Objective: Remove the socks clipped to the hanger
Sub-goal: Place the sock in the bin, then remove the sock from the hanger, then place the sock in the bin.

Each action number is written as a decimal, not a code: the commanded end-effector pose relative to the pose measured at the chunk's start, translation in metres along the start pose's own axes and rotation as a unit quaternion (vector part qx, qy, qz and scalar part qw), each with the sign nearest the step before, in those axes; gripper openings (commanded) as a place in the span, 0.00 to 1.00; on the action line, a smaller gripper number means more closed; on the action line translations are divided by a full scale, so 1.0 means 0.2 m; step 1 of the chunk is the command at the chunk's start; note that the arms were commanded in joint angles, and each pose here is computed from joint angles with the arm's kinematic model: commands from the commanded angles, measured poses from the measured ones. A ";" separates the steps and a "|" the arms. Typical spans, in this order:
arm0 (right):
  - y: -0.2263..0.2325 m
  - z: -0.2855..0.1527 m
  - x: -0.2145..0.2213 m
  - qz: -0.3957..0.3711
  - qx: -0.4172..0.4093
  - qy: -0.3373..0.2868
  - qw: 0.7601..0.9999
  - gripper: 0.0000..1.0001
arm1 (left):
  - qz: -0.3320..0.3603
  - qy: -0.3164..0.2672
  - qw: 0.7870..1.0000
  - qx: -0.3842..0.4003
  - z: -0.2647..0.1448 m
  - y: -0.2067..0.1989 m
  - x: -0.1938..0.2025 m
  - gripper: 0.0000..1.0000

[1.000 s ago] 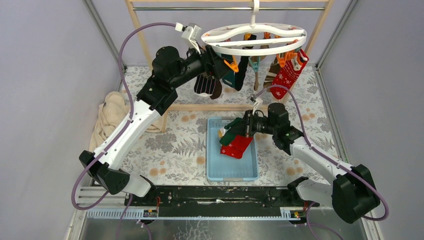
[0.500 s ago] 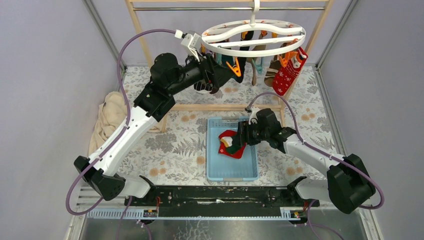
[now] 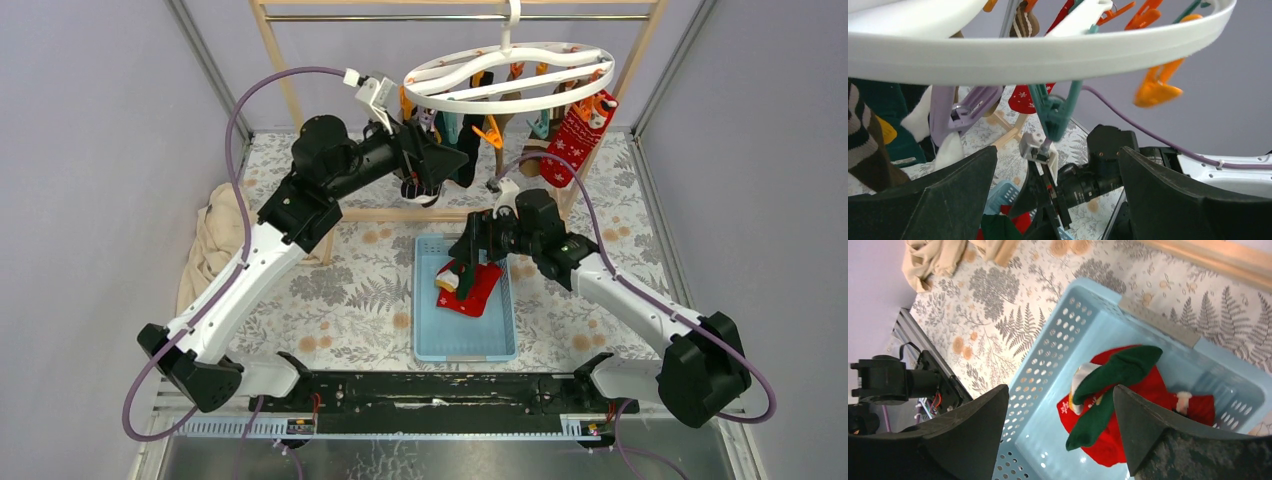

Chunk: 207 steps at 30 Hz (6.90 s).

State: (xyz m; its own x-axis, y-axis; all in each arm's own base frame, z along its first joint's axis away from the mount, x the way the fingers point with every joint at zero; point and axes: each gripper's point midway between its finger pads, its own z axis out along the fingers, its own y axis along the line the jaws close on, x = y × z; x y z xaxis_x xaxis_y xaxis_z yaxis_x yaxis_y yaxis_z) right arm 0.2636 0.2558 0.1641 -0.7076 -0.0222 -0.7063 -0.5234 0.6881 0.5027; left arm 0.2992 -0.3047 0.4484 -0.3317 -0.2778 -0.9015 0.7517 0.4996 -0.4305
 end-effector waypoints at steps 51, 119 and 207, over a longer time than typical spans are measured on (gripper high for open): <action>0.52 0.06 -0.93 -0.021 -0.210 -0.353 0.912 0.88 | -0.024 -0.045 0.974 -0.221 -0.47 0.29 0.10 0.99; 0.65 -0.10 -0.69 -0.044 -0.247 -0.234 0.939 0.00 | 0.106 -0.178 0.970 -0.125 -0.09 0.18 -0.37 0.70; 0.26 -0.14 -0.10 -0.061 -0.063 -0.059 0.994 0.82 | 0.094 -0.122 0.979 -0.132 -0.19 0.15 -0.19 0.99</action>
State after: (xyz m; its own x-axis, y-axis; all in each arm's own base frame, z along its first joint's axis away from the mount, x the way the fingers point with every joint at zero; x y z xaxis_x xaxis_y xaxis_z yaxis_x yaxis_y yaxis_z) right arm 0.2143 0.2645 0.1766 -0.6838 -0.0787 -0.7254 -0.6218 0.5832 0.5228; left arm 0.3242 -0.2539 0.4714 -0.0251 -0.3253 -0.9453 0.6041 0.7485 -0.2736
